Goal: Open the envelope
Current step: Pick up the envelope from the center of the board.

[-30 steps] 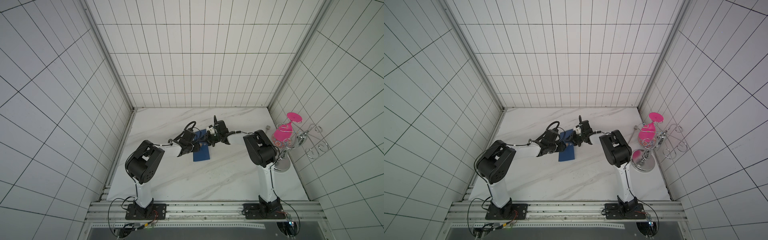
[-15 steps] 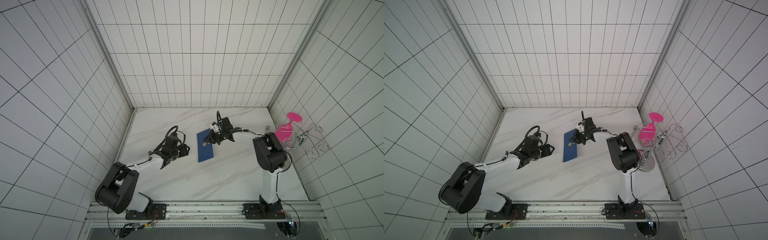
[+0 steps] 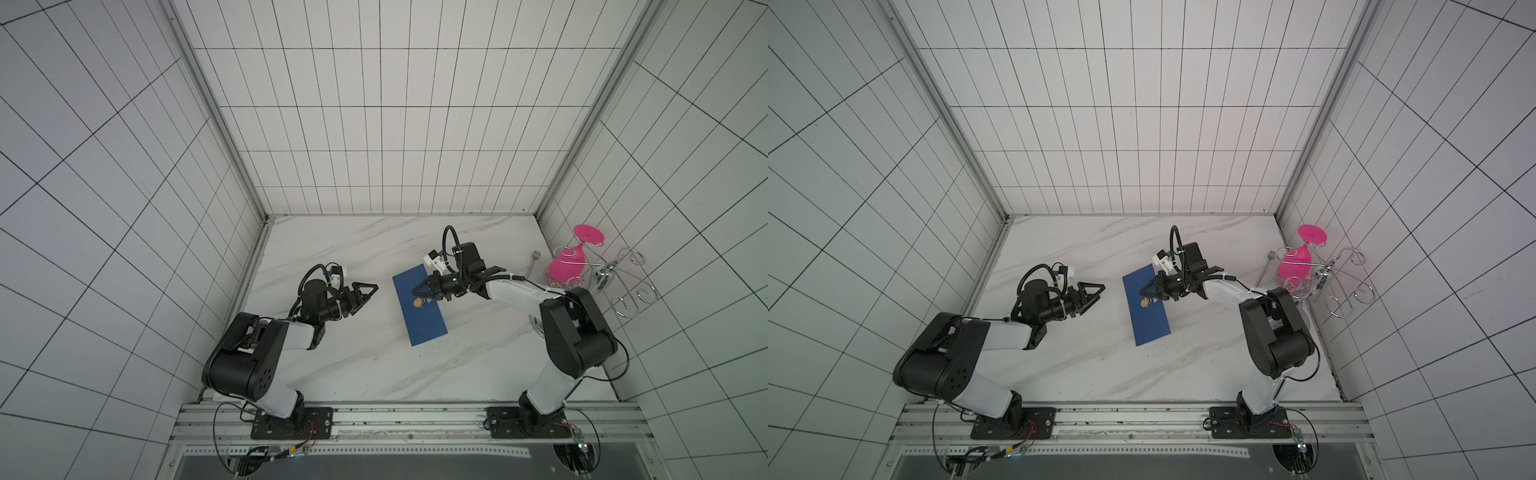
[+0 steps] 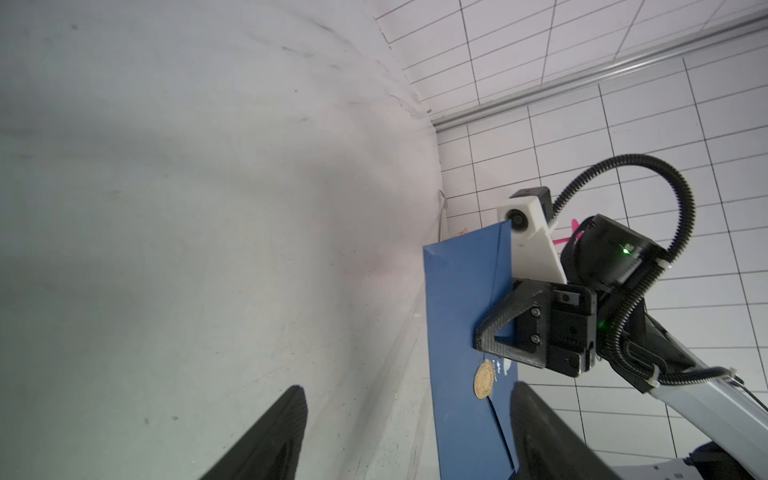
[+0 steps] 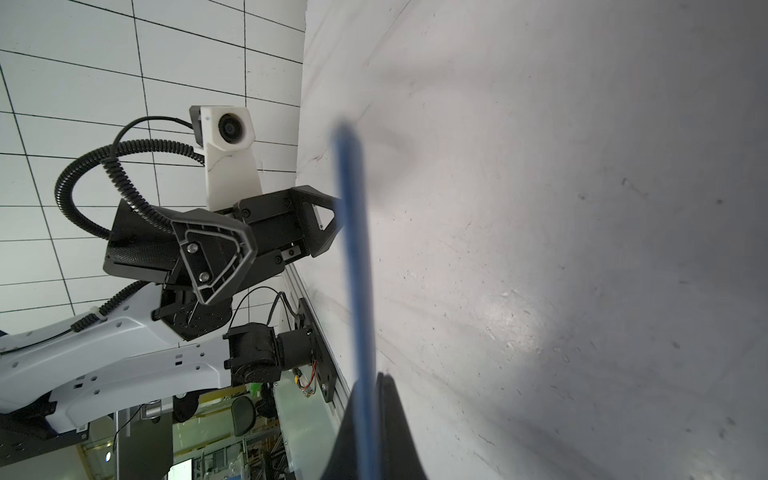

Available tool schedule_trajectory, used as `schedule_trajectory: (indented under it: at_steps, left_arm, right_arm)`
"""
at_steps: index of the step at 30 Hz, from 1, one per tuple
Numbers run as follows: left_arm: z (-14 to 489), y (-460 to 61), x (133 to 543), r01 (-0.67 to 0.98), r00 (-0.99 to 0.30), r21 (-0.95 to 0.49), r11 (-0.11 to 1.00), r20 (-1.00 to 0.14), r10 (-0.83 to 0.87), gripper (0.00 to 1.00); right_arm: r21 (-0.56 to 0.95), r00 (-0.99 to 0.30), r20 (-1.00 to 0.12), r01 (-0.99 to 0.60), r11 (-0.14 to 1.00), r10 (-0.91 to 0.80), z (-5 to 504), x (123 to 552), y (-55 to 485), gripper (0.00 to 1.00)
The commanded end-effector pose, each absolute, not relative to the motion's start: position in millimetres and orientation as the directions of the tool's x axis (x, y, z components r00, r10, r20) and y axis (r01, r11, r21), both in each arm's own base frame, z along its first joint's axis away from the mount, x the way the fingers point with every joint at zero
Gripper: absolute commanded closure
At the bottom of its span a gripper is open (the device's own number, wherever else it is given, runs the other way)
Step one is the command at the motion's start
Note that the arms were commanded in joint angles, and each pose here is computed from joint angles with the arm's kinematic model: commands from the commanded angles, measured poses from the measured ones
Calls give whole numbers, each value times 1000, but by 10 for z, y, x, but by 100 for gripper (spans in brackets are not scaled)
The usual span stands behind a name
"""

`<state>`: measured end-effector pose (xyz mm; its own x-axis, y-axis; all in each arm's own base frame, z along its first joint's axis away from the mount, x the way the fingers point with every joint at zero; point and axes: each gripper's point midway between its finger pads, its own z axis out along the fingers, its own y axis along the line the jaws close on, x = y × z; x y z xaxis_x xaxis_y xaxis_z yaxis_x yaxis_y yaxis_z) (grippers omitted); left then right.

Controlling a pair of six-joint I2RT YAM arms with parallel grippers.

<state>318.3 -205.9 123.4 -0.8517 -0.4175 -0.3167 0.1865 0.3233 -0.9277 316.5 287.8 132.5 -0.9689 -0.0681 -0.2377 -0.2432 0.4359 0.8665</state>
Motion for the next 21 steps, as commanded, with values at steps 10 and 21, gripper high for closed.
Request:
schedule_trajectory:
  at_steps: [10, 21]
  left_arm:
    - [1375, -2462, 3025, 320, -883, -915, 245, -382, -272, 32]
    - [1380, -2517, 3015, 323, -892, -924, 204, -370, -259, 49]
  right_arm:
    - [917, -954, -287, -299, 264, -82, 1654, 3134, 3077, 100]
    - [921, -959, -276, -284, 268, -69, 1602, 3174, 3194, 100]
